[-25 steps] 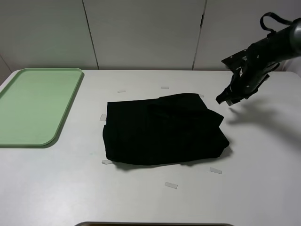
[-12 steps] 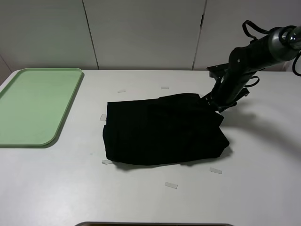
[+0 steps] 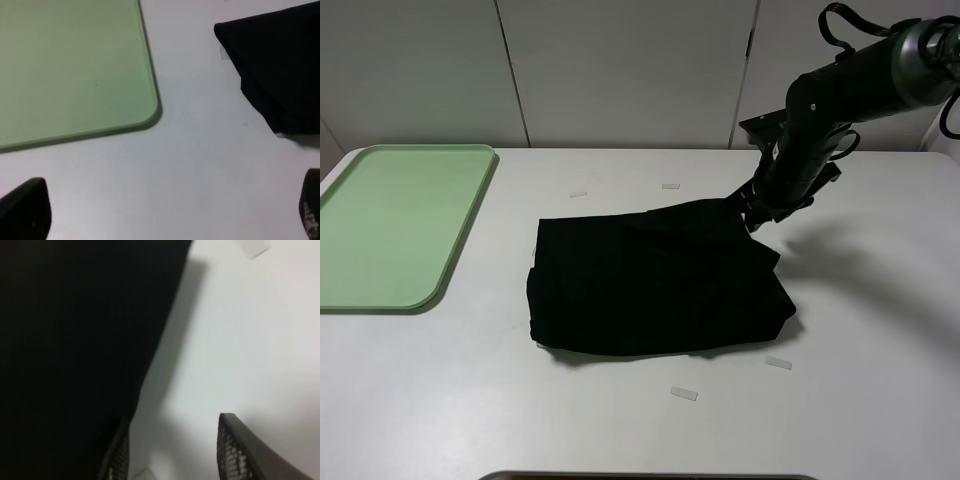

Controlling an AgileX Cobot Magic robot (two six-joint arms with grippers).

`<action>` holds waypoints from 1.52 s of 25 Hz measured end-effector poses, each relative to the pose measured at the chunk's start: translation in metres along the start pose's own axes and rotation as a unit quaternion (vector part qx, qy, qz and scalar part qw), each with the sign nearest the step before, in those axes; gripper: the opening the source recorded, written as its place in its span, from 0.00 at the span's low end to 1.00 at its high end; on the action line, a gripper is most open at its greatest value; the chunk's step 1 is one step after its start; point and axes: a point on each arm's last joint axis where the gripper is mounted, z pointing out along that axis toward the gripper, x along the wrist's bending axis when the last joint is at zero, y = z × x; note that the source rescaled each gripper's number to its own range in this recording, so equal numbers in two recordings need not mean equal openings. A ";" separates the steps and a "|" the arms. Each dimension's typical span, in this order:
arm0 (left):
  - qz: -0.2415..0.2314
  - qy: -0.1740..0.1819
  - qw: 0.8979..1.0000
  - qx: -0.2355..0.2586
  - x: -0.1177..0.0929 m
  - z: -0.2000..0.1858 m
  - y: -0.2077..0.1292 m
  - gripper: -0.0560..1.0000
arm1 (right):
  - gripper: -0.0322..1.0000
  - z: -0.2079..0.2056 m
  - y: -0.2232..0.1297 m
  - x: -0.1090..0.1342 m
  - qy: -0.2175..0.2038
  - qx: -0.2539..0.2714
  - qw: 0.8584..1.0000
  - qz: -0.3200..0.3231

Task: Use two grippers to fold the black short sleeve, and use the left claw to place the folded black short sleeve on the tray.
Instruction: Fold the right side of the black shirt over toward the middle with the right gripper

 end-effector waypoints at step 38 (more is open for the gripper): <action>0.023 0.062 0.998 0.010 0.011 -0.001 -0.001 1.00 | 0.91 -0.064 0.002 0.083 0.077 -0.060 0.993 -0.061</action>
